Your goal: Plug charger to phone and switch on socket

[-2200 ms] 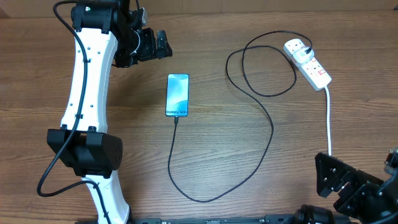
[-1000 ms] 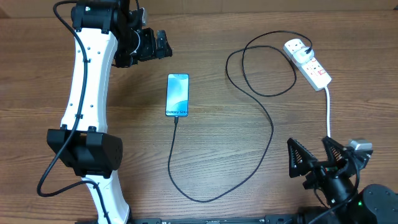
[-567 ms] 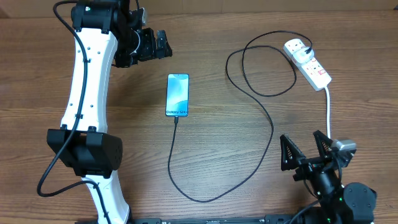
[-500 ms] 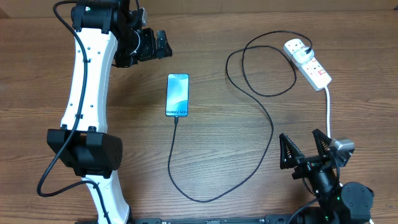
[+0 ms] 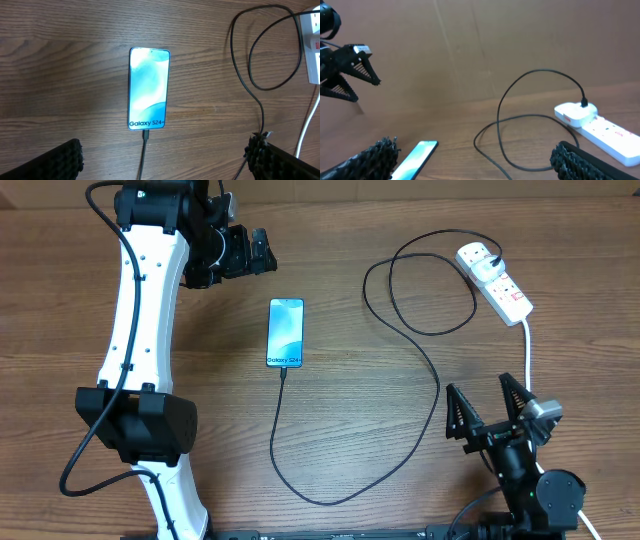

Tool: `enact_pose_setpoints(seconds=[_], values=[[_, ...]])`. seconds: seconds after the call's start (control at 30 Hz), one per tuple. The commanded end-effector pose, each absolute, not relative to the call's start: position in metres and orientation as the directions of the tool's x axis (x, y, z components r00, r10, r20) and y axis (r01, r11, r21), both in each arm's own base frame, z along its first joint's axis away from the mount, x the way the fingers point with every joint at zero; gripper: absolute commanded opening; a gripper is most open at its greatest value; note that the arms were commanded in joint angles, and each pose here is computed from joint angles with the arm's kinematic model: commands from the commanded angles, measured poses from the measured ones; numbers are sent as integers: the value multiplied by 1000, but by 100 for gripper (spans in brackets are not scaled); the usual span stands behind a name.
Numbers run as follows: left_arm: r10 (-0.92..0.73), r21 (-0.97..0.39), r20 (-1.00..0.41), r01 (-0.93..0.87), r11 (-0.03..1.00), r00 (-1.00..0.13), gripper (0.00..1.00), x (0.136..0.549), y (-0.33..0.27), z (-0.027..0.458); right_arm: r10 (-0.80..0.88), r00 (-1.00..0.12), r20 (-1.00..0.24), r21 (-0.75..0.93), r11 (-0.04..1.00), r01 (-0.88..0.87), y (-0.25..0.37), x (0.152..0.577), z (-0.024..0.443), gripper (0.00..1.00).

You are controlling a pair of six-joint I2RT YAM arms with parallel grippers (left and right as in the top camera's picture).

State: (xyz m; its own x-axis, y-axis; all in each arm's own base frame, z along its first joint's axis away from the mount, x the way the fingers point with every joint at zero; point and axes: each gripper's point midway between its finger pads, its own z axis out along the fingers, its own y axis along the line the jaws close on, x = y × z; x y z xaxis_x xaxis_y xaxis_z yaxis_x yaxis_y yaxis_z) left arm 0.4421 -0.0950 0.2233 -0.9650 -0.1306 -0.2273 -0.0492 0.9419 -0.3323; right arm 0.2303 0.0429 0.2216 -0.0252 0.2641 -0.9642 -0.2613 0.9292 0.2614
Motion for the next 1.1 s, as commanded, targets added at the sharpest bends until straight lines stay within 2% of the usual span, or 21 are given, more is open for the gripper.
enact_pose_setpoints(seconds=[0.0,0.37,0.6,0.83,1.07], values=[[-131,-345,-231,-45,938,-964,100,443,-100,226,256,-9,-967,248,929,-275,45,233,214,100],[-131,-345,-231,-45,938,-964,100,443,-100,226,251,42,-967,231,934,-272,42,239,202,100],[-131,-344,-230,-45,938,-964,100,443,-100,225,182,68,-981,157,951,-267,42,239,204,100],[-130,-345,-231,-44,938,-964,100,443,-100,226,186,-48,-981,192,956,-222,38,242,174,100],[-131,-345,-231,-45,938,-964,100,443,-100,226,187,-43,-981,191,962,-193,34,243,174,100]])
